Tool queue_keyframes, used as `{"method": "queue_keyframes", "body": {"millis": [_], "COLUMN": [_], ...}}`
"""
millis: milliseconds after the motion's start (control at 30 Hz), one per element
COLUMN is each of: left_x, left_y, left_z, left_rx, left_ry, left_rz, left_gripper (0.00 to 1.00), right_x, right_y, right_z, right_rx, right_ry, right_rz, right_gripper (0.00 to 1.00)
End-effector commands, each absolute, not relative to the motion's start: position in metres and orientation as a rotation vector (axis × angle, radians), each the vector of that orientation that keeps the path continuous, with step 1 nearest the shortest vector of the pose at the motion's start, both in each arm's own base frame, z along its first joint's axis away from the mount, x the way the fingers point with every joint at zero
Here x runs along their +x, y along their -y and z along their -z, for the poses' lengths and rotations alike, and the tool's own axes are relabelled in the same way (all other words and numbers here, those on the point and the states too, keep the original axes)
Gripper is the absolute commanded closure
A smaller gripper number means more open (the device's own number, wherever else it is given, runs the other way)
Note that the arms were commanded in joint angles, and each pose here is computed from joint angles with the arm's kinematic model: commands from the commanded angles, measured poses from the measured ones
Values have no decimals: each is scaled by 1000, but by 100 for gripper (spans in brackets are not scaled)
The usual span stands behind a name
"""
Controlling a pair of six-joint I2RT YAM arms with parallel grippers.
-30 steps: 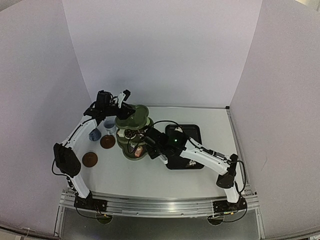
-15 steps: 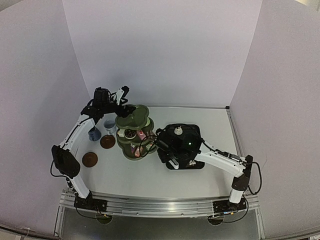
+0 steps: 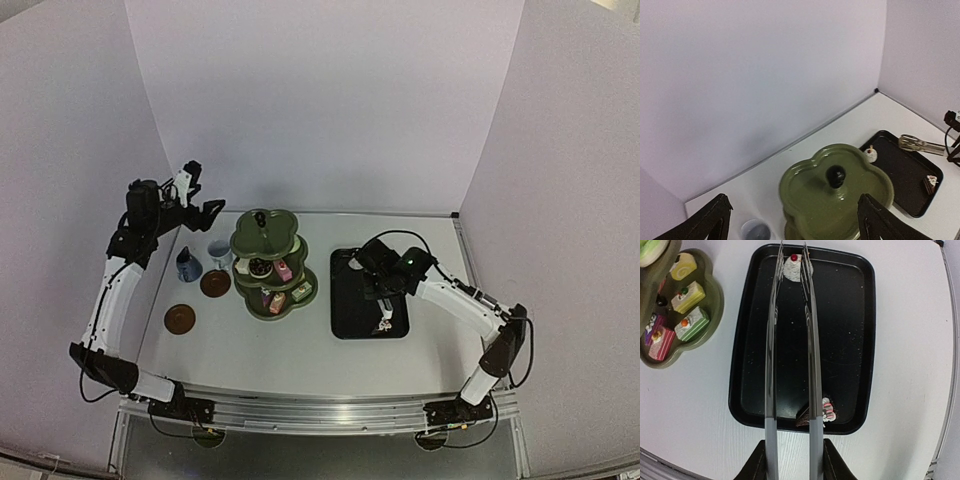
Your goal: Serve the afternoon tea
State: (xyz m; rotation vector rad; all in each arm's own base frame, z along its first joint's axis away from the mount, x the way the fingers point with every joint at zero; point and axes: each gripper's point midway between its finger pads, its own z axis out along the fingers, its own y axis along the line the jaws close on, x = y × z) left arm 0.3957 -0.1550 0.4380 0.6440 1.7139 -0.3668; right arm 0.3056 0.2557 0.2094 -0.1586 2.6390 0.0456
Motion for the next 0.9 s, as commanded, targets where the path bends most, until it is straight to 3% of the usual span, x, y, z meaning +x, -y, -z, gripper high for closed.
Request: {"method": "queue_keyframes", "body": {"millis": [0, 400, 867], "left_x": [378, 308, 304], "left_y": [102, 51, 39], "left_z": [-419, -274, -243], "left_rx": [453, 222, 143], "left_ry": [-1798, -2020, -2032], "left_rz": [208, 145, 137], "left_gripper": [11, 12, 13], "right_x": [329, 355, 365], "right_y": [-251, -258, -257], "right_z": [-208, -138, -88], "right_rx": [-119, -146, -136], "right_ry": [-2622, -2726, -2792], "right_rz": [-108, -97, 35], "right_gripper": [70, 67, 62]}}
